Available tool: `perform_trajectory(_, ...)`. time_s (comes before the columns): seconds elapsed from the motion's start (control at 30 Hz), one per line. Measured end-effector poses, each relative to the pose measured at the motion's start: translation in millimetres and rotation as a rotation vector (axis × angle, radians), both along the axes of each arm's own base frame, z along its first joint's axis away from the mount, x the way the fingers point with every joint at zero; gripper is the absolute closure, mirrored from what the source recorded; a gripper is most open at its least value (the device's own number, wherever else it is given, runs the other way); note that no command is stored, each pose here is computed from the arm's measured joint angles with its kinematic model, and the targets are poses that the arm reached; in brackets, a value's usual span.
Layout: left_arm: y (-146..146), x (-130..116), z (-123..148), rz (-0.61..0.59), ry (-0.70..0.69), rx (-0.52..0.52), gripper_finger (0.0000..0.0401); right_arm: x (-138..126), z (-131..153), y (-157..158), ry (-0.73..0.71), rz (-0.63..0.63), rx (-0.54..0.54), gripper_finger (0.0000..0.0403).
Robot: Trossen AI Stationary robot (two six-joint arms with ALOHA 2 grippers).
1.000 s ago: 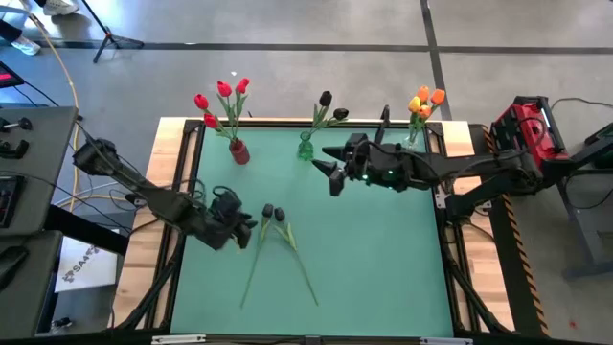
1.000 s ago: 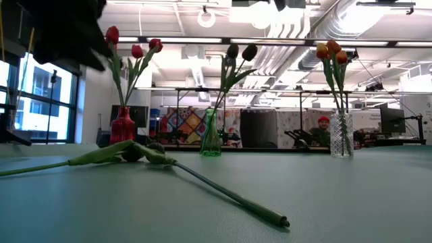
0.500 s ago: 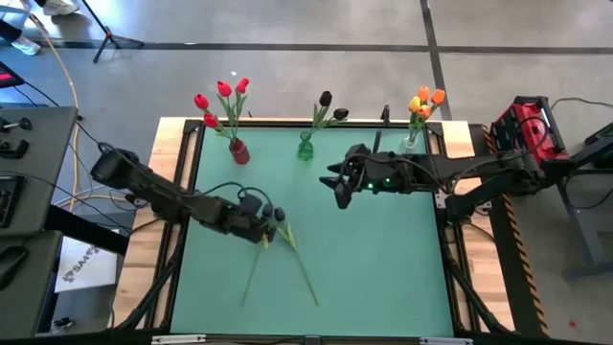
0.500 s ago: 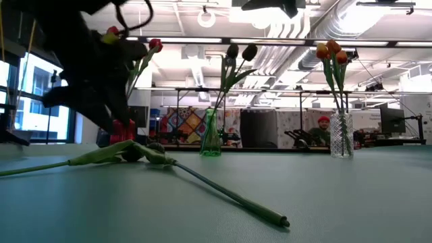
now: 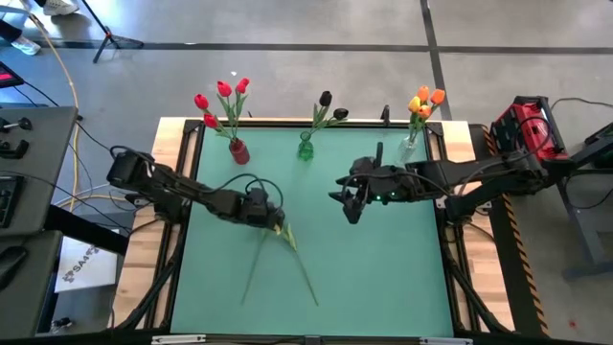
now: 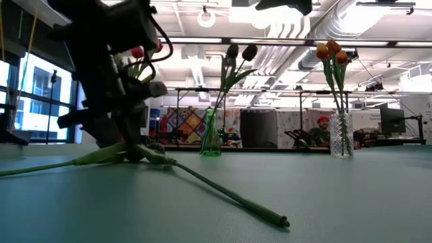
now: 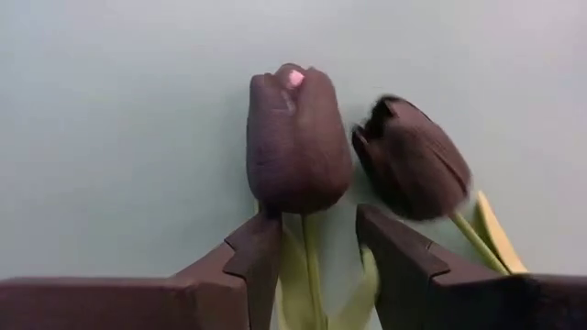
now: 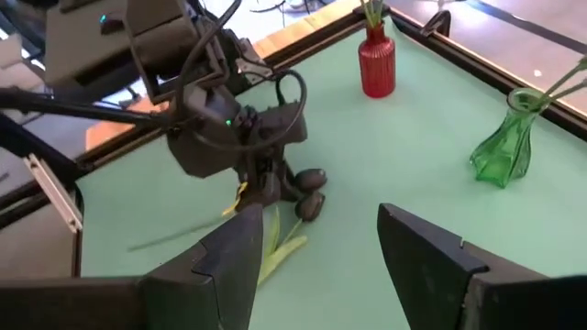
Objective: Sort flowers into vase by color
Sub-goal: Put the black tulip into the green vase
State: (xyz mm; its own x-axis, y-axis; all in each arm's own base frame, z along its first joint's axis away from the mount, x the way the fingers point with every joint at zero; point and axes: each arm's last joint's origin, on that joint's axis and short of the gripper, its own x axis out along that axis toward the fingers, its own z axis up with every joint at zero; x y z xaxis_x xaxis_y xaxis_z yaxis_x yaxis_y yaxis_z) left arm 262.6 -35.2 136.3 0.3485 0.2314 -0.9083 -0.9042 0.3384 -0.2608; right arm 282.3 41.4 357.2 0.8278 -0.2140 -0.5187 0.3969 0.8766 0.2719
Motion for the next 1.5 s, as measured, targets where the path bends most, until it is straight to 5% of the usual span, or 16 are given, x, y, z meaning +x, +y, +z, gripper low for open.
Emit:
perform_trajectory(0.53,6.3,7.6,-1.9,0.027,-0.052,-0.01,0.0392,-20.2,3.8,-0.5,0.066,-0.024,-0.044,0.0199)
perform_trajectory(0.97,9.3,6.2,32.8,0.058,-0.241,0.002,0.0399,-64.1,22.9,-12.0,0.073,-0.108,-0.107,0.0199)
perform_trajectory(1.27,21.7,-3.0,106.3,-0.023,-0.605,0.282,0.04,-75.5,23.7,-16.3,0.098,-0.178,-0.145,0.0199)
perform_trajectory(1.5,47.0,-3.3,160.4,-0.155,-0.861,0.658,0.04,-75.8,25.0,-24.3,0.078,-0.298,-0.191,0.0199)
